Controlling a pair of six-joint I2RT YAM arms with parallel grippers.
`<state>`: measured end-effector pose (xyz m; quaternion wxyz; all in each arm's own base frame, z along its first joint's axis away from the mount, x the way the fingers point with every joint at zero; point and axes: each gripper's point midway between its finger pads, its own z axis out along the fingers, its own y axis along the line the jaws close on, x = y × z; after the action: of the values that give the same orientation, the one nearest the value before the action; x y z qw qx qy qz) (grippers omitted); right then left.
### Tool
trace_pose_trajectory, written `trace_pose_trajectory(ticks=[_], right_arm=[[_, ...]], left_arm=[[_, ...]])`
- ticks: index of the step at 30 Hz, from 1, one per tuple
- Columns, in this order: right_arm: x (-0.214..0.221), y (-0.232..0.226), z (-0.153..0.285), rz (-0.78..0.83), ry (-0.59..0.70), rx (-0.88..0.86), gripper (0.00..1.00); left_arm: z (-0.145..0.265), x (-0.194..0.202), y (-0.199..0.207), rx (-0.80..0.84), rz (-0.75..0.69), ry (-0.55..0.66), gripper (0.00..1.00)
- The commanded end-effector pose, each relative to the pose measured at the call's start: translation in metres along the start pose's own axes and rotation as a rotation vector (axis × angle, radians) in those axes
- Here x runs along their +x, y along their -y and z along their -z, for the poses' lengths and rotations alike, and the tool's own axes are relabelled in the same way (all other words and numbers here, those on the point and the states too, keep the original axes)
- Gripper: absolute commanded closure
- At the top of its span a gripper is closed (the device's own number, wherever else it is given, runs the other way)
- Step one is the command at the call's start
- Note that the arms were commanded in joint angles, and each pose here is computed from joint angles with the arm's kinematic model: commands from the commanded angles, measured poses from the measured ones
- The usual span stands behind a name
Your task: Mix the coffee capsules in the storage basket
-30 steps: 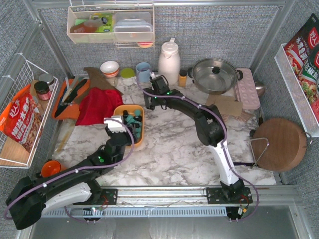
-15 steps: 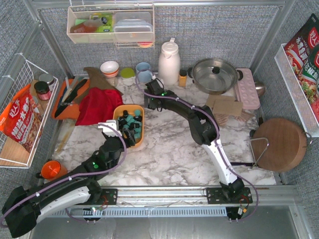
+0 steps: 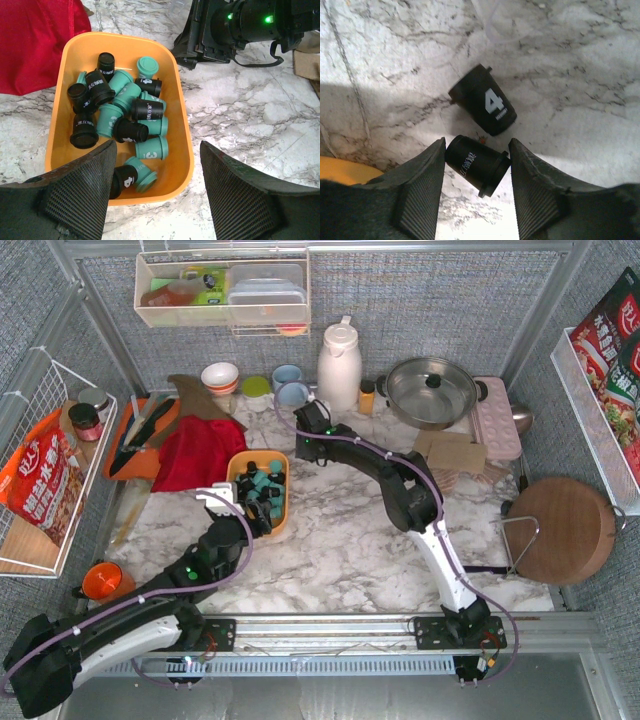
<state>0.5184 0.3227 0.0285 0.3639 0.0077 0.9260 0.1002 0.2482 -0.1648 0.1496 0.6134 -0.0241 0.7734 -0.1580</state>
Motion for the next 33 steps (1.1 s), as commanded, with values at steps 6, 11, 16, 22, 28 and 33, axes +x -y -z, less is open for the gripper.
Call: trace_pose_trajectory(ticks=[6,11,16,22,28,33], right_arm=[[-0.007,0.011,0.053,0.086,0.019,-0.062,0.62],[-0.006,0.021,0.103,0.166,0.039,-0.128,0.62],[0.001,0.029,0.157,0.217,0.075,-0.214,0.62],[0.009,0.035,0.212,0.237,0.138,-0.311,0.61],[0.033,0.047,0.249,0.236,0.180,-0.382,0.61],[0.046,0.050,0.269,0.238,0.239,-0.452,0.61]], left_arm=[[-0.002,-0.006,0.020,0.102,-0.017,0.023,0.25],[-0.005,-0.010,0.040,0.195,-0.045,0.042,0.26],[-0.008,-0.011,0.067,0.319,-0.079,0.061,0.27],[-0.015,-0.007,0.102,0.459,-0.195,0.046,0.30],[-0.017,-0.004,0.133,0.575,-0.291,0.099,0.33],[-0.008,-0.003,0.158,0.699,-0.421,0.233,0.33]])
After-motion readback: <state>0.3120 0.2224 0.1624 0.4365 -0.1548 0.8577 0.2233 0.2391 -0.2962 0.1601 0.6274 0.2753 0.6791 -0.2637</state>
